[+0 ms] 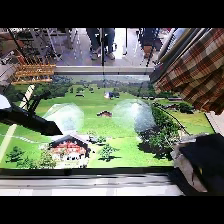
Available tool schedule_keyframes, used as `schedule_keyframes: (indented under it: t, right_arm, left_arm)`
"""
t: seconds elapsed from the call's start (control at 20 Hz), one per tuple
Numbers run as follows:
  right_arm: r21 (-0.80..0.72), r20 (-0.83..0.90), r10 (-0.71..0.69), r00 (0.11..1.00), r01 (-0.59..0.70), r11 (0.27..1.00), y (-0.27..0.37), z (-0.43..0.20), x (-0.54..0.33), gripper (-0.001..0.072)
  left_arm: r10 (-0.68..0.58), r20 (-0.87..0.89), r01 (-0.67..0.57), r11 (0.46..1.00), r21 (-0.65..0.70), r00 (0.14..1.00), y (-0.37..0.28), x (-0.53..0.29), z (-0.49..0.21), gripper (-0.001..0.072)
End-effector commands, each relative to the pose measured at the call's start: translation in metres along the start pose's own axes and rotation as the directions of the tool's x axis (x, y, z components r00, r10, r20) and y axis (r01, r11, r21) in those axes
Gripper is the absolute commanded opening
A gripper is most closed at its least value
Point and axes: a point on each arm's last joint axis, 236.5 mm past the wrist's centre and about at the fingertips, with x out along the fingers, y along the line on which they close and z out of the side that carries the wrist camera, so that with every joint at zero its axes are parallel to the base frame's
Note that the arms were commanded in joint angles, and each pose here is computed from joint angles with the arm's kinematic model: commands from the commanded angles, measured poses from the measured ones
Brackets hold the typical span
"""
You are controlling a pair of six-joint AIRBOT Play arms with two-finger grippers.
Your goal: Fold the clothes and pants, and hang the long-sleeved shirts on hangers.
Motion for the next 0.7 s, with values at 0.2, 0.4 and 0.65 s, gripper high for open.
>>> schedule_keyframes:
  t: [0.2, 0.4, 0.65]
  right_arm:
    - [-0.175, 0.411, -0.147, 0.900, 0.237, 0.956, -0.006, 0.083, -0.077, 0.0707]
    - [-0.466, 0.735, 0.413, 0.538, -0.042, 0.884, 0.173, 0.133, -0.209, 0.0701]
    - [-0.798, 0.243, 0.659, 0.712, -0.240, 0.553, 0.334, 0.008, -0.111, 0.0565]
  left_arm:
    - [0.000, 0.001, 0.000, 1.000, 0.001, 1.000, 0.000, 0.000, 0.000, 0.0025]
    - [0.132, -0.006, -0.132, 0.991, -0.021, 0.991, 0.031, -0.002, -0.002, 0.0024]
    - [0.740, 0.324, -0.625, 0.672, -0.398, 0.589, 0.154, -0.113, 0.063, 0.0025]
